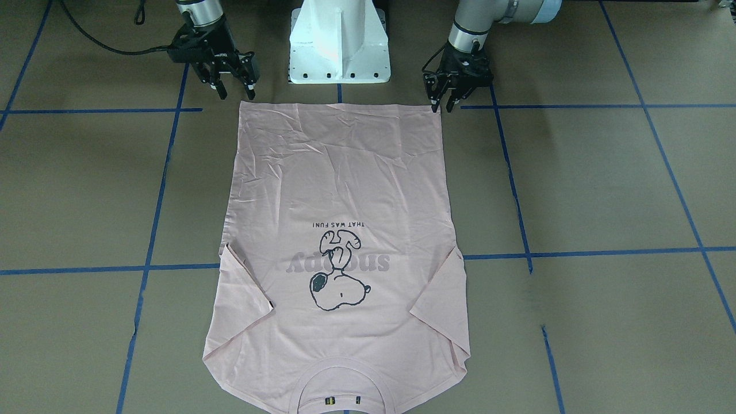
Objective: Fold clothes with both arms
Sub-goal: 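Grasp the hem corners with both grippers, then lift the hem with both grippers and fold it toward the collar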
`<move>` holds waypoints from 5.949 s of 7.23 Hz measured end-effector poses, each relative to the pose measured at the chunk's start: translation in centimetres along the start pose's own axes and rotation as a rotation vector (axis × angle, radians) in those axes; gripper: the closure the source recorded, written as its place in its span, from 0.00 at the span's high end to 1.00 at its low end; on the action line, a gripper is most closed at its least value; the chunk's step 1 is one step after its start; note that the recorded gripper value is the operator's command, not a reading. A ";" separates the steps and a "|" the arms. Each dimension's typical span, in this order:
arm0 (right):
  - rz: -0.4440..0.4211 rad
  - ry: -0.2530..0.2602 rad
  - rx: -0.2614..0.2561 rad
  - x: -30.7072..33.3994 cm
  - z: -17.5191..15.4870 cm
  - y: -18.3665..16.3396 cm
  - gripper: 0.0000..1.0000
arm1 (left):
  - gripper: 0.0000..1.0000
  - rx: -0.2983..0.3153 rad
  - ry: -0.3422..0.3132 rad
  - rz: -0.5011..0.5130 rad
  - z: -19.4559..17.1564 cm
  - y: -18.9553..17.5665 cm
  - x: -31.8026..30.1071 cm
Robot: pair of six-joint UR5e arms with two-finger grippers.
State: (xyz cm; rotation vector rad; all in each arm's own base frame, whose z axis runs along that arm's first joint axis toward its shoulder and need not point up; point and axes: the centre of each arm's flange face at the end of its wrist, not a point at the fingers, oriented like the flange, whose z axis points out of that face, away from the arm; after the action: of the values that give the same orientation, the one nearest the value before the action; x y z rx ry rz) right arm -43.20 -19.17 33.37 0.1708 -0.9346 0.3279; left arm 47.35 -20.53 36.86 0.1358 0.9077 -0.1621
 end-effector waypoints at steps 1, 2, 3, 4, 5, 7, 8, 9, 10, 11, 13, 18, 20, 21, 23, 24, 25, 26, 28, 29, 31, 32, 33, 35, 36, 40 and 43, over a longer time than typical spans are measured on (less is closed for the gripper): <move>0.000 0.001 0.001 0.0 0.0 0.0 0.74 | 0.41 -0.002 -0.001 0.001 0.1 0.1 0.0; 0.001 0.001 0.001 0.0 0.0 0.0 0.74 | 0.41 -0.004 0.000 0.002 0.1 0.2 0.1; 0.001 0.001 0.002 0.0 0.0 0.0 0.74 | 0.41 -0.004 0.001 0.002 0.1 0.2 0.1; 0.001 0.000 0.002 0.0 0.0 0.0 0.74 | 0.38 -0.006 0.002 0.003 0.1 0.3 0.2; 0.000 0.001 0.002 0.1 0.0 0.0 0.74 | 0.35 -0.008 0.003 0.004 0.1 0.4 0.3; 0.000 0.001 0.002 0.0 0.0 0.0 0.74 | 0.34 -0.011 0.002 0.006 0.2 0.6 0.3; 0.000 0.001 0.002 0.0 0.0 0.0 0.74 | 0.30 -0.011 0.000 0.007 0.3 0.6 0.3; 0.000 0.001 0.002 0.1 0.0 0.0 0.74 | 0.29 -0.012 -0.002 0.007 0.4 0.6 0.3; 0.000 0.001 0.002 0.1 0.0 0.0 0.74 | 0.17 -0.013 -0.003 0.008 0.6 0.7 0.3; -0.001 0.002 0.001 0.1 0.1 0.0 0.74 | 0.01 -0.016 -0.002 0.010 0.6 0.9 0.4; -0.002 0.004 -0.001 0.1 0.1 0.1 0.71 | 0.00 -0.021 -0.002 0.013 0.8 1.2 0.5; 0.070 0.056 0.029 0.6 1.7 3.9 0.48 | 0.00 -0.024 0.025 0.013 0.0 1.3 1.6; 0.062 0.082 0.039 1.3 3.0 4.8 0.48 | 0.00 -0.025 0.037 0.012 -0.3 1.2 2.1; 0.058 0.093 0.041 1.6 3.5 5.0 0.49 | 0.00 -0.025 0.039 0.011 -0.4 1.3 2.2; 0.052 0.104 0.043 1.7 4.2 5.4 0.49 | 0.00 -0.027 0.042 0.011 -0.4 1.3 2.2; 0.051 0.105 0.045 1.6 4.7 5.6 0.48 | 0.00 -0.028 0.042 0.011 -0.4 1.3 2.2; 0.050 0.106 0.049 1.3 5.1 5.8 0.48 | 0.00 -0.029 0.041 0.011 -0.4 1.3 2.2; 0.049 0.106 0.051 1.2 5.4 5.9 0.40 | 0.00 -0.030 0.041 0.011 -0.4 1.3 2.2; 0.049 0.106 0.056 1.1 5.5 5.9 0.00 | 0.00 -0.031 0.043 0.010 -0.4 1.3 2.2; 0.048 0.104 0.064 1.1 5.5 5.8 0.00 | 0.00 -0.030 0.043 0.010 -0.4 1.3 2.2; 0.043 0.110 0.088 1.0 5.4 5.5 0.00 | 0.00 -0.030 0.042 0.010 -0.4 1.4 2.2; 0.041 0.113 0.093 1.0 5.3 5.4 0.00 | 0.00 -0.030 0.042 0.011 -0.4 1.4 2.2; 0.040 0.111 0.093 1.0 5.0 5.1 0.00 | 0.00 -0.030 0.044 0.011 -0.4 1.4 2.2; 0.028 0.092 0.081 0.8 2.4 4.0 0.00 | 0.00 -0.043 0.079 0.015 -3.2 1.0 3.1; 0.023 0.083 0.074 0.3 -0.2 3.2 0.00 | 0.00 -0.070 0.091 0.017 -6.2 0.9 3.9; 0.013 0.071 -0.017 -2.1 -16.0 0.3 0.00 | 0.00 -0.202 0.153 0.018 -24.5 0.1 6.6; 0.053 0.044 -0.097 -3.2 -20.5 -2.2 0.00 | 0.00 -0.237 0.215 0.000 -30.2 -2.1 6.6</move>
State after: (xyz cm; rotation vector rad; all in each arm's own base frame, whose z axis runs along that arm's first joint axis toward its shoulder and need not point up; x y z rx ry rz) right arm -28.65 -16.03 18.78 0.0496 -0.9107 0.3334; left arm 27.66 -17.53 13.11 -0.0685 1.1333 -0.0393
